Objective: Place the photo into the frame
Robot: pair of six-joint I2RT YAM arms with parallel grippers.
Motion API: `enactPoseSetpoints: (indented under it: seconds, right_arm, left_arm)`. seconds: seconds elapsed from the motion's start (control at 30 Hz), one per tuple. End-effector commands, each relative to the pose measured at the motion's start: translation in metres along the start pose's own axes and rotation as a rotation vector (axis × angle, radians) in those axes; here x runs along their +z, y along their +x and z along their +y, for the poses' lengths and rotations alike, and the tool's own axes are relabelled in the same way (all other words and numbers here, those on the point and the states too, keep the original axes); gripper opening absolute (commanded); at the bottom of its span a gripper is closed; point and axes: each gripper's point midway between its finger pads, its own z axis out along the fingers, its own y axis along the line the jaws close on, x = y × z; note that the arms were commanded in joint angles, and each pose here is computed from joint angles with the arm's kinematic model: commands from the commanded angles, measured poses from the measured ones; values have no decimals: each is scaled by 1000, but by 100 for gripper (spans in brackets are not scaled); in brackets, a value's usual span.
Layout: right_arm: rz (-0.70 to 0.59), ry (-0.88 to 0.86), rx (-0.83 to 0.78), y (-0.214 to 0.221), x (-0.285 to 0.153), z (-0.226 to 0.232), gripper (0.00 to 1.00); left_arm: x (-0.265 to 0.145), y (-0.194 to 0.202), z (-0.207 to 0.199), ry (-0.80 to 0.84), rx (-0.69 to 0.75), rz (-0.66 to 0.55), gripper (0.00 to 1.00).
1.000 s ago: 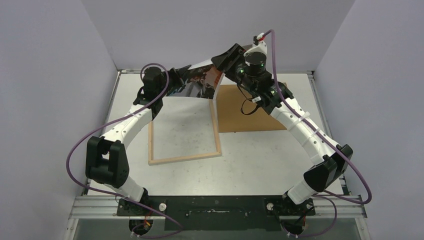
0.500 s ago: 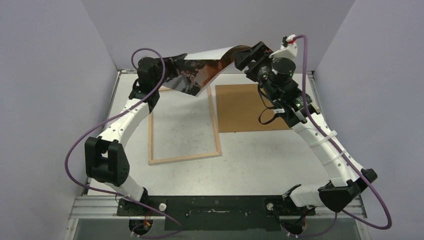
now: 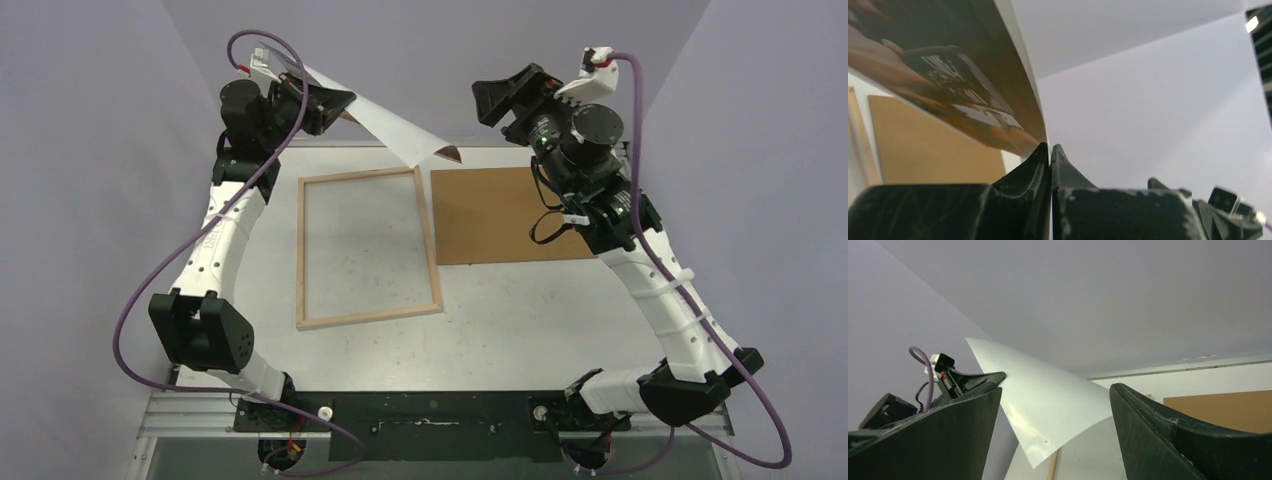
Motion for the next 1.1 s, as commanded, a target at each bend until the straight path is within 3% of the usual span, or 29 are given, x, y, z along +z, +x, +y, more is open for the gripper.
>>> enactPoseSetpoints:
  seconds: [0.0,0.23,0.37,0.57,0.77,1.07]
  right_arm:
    - [119,-85,-15,36,23,13,81]
    - [217,-15,-38,76,37,-10,82]
    - [336,13,26,109,48,-37,85]
    - [499,5,274,166,63,-63,85]
    - [543,41,263,182,58,-76,85]
    - [570,96,278,198,61,-92,82]
  left_arm:
    - [-36,28,-20,56,198,232,0]
    - [-69,69,-14,103,253,536,0]
    - [-93,82,-15,159,272,629,0]
    - [-101,85,12,116,212,671,0]
    - [-91,88,61,-55,153,685,0]
    - [-68,107,64,-52,176,755,0]
